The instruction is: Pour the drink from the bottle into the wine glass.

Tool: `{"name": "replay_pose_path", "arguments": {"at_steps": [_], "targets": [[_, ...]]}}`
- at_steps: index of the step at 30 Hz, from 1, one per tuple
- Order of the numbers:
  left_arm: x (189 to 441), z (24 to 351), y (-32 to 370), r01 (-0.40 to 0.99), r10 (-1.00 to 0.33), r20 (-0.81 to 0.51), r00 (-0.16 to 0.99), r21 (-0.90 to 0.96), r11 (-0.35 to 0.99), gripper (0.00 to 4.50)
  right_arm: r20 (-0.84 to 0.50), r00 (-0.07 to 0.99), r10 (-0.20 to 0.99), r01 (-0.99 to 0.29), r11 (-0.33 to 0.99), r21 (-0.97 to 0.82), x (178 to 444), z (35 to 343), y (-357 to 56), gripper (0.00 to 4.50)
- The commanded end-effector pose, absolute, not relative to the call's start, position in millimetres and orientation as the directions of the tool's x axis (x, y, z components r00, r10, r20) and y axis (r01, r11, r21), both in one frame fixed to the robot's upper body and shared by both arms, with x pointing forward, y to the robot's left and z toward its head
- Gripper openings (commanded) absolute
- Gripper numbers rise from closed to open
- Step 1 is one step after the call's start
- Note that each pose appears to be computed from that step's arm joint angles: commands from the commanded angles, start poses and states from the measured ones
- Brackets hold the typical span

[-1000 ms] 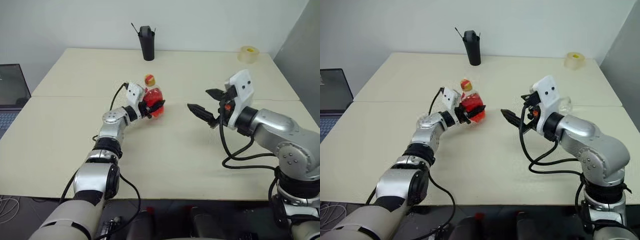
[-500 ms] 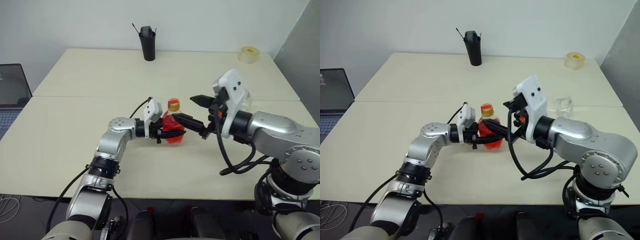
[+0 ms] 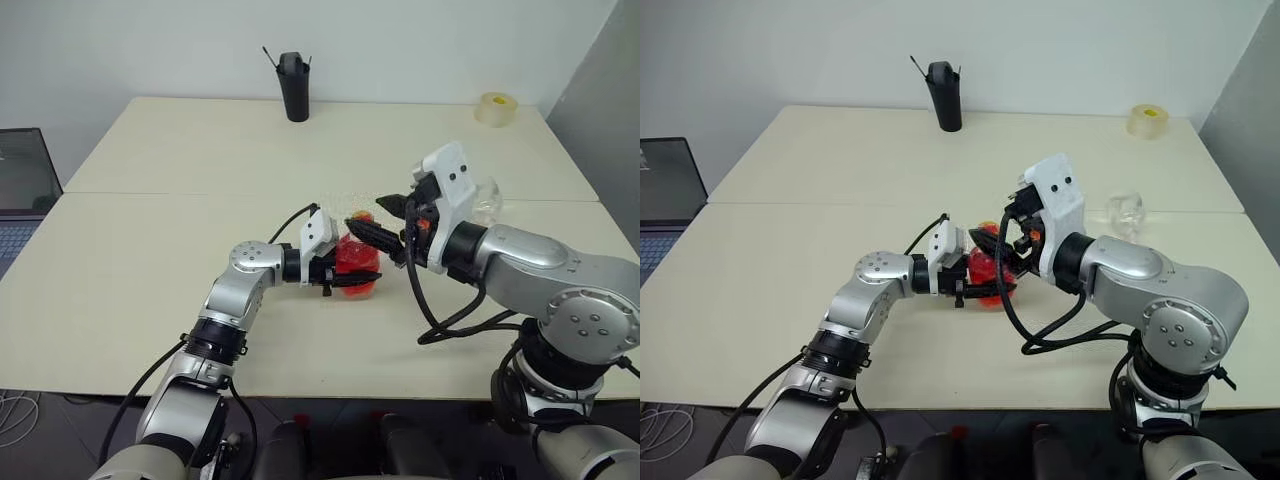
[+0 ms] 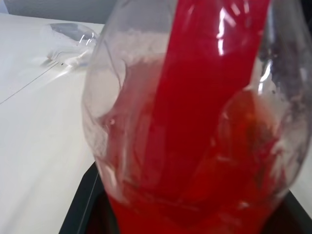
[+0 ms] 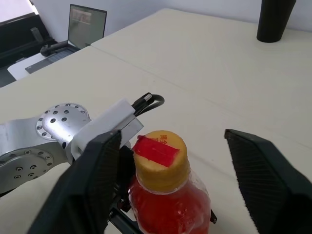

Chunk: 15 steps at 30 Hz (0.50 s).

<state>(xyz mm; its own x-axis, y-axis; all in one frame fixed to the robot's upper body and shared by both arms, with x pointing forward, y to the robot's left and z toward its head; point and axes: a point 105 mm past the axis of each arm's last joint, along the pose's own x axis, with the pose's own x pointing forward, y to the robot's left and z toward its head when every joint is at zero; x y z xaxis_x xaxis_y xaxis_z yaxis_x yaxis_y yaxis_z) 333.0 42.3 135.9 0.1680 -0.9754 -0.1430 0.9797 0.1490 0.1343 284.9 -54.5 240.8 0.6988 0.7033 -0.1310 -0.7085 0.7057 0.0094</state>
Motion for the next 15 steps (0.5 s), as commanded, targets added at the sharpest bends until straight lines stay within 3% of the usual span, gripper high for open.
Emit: {"name": "replay_pose_path", "arguments": {"at_steps": [1,7,11,15], "targets": [[329,152,37,0.97,-0.983,-0.101,0.155,0.205,0.132,2.05,-0.123,0.722,0.681,-0.686,0.728,0.003,287,241,-60,2.13],[331,151,40,0.968,-0.98,-0.101,0.17,0.205,0.147,1.99,-0.133,0.714,0.687,-0.693,0.721,0.006,288,239,-58,0.05],[332,151,42,0.966,-0.978,-0.104,0.182,0.206,0.158,1.99,-0.098,0.697,0.71,-0.714,0.7,-0.004,284,248,-57,0.0],[336,150,45,0.962,-0.974,-0.106,0.199,0.212,0.173,1.99,-0.057,0.662,0.748,-0.749,0.663,0.001,278,260,-54,0.87]]}}
